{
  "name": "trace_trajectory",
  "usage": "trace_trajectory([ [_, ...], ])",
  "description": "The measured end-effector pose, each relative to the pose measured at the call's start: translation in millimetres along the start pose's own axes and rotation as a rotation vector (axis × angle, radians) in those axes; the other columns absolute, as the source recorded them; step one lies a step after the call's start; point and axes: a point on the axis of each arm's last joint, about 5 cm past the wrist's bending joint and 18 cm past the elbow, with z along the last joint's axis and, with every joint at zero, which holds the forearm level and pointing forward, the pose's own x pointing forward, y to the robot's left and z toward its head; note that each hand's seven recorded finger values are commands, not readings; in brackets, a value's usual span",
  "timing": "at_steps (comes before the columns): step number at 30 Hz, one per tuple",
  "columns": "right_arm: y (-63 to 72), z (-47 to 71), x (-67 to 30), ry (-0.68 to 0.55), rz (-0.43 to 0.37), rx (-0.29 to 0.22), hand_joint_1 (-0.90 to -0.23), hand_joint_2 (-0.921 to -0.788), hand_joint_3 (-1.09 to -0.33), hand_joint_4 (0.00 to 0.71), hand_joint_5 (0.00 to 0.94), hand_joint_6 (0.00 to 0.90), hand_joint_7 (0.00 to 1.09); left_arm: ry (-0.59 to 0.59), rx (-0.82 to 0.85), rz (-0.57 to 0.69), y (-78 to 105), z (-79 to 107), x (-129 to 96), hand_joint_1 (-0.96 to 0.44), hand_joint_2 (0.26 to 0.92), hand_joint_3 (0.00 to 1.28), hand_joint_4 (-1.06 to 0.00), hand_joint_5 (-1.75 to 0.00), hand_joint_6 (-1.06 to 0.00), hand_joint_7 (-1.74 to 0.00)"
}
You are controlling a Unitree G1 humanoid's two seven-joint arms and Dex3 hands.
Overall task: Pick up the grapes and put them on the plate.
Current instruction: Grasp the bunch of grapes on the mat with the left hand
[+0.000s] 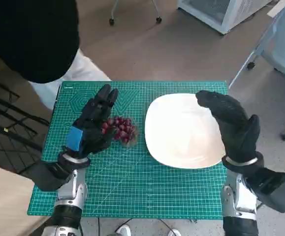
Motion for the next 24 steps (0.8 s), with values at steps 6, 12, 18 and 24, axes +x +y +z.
trace_trajectory([
  [6, -0.1, 0.0, 0.0, 0.000, -0.001, 0.000, -0.487, -0.921, -0.601, 0.256, 0.001, 0.000, 0.52, 0.002, -0.001, 0.000, -0.1, -0.3, -0.1, -0.32, 0.921, 0.40, -0.23, 0.00, -0.32, 0.00],
  [12, -0.3, 0.1, 0.0, 0.000, 0.000, -0.001, -0.492, -0.921, -0.600, 0.256, 0.001, 0.000, 0.52, 0.003, -0.001, 0.000, -0.2, -0.6, -0.2, -0.32, 0.921, 0.40, -0.23, 0.00, -0.32, 0.00],
  [18, -0.6, 0.2, -0.1, 0.000, 0.000, -0.002, -0.493, -0.921, -0.599, 0.257, 0.001, 0.000, 0.52, 0.003, 0.000, -0.001, -0.2, -0.5, -0.1, -0.32, 0.921, 0.40, -0.23, 0.00, -0.32, 0.00],
  [24, -0.5, 0.4, 0.1, 0.000, 0.001, -0.004, -0.492, -0.921, -0.599, 0.261, 0.003, 0.000, 0.52, 0.003, 0.001, 0.000, -0.4, -0.5, 0.0, -0.32, 0.921, 0.40, -0.23, 0.00, -0.32, 0.00],
])
